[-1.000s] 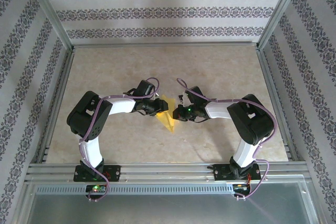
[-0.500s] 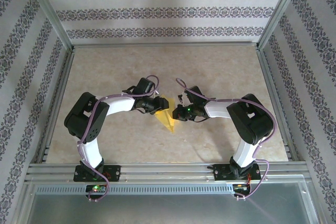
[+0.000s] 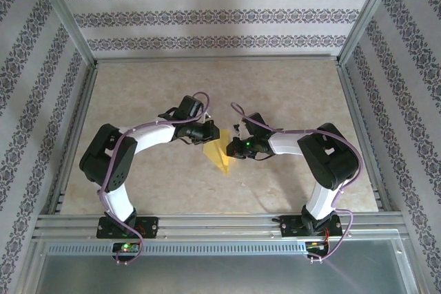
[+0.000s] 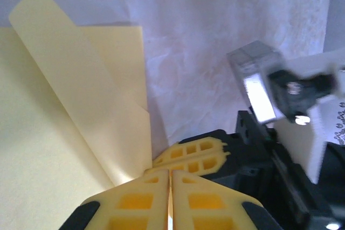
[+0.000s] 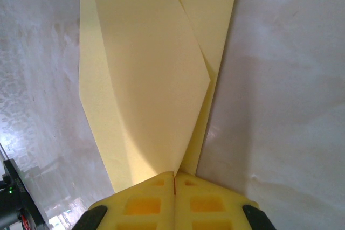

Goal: Fold a paper plane with a square sheet of paper (fold left side to right side)
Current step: Fourth fold the wing at the center of the table.

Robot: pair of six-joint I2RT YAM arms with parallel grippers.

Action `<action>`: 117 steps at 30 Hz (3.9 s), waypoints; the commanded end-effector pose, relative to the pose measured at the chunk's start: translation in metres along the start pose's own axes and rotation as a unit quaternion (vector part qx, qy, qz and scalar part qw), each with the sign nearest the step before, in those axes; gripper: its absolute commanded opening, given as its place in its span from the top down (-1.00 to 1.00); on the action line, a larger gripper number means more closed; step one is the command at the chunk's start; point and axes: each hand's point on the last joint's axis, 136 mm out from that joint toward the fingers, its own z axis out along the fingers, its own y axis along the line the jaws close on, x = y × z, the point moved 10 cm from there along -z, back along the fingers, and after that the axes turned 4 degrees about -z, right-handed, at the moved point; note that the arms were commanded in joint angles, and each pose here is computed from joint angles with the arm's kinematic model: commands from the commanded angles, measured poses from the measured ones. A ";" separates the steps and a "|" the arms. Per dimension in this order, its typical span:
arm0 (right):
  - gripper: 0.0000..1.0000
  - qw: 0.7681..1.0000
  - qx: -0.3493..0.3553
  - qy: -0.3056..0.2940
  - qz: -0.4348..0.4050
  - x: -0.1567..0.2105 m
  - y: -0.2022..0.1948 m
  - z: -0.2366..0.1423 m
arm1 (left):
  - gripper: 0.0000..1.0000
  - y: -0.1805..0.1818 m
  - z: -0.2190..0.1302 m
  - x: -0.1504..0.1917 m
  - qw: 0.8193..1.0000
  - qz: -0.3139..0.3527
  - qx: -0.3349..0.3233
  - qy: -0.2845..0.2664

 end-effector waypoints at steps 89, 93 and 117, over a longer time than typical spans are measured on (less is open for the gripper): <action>0.99 0.996 -0.076 0.044 0.027 0.026 0.033 -0.013 | 0.91 0.059 0.046 0.019 0.993 -0.033 -0.094 0.064; 1.00 0.995 -0.072 0.058 0.032 0.030 0.029 -0.007 | 0.92 0.059 0.046 0.019 0.993 -0.033 -0.094 0.064; 1.00 0.996 -0.047 0.071 0.036 0.046 0.019 -0.003 | 0.92 0.059 0.046 0.019 0.993 -0.034 -0.096 0.065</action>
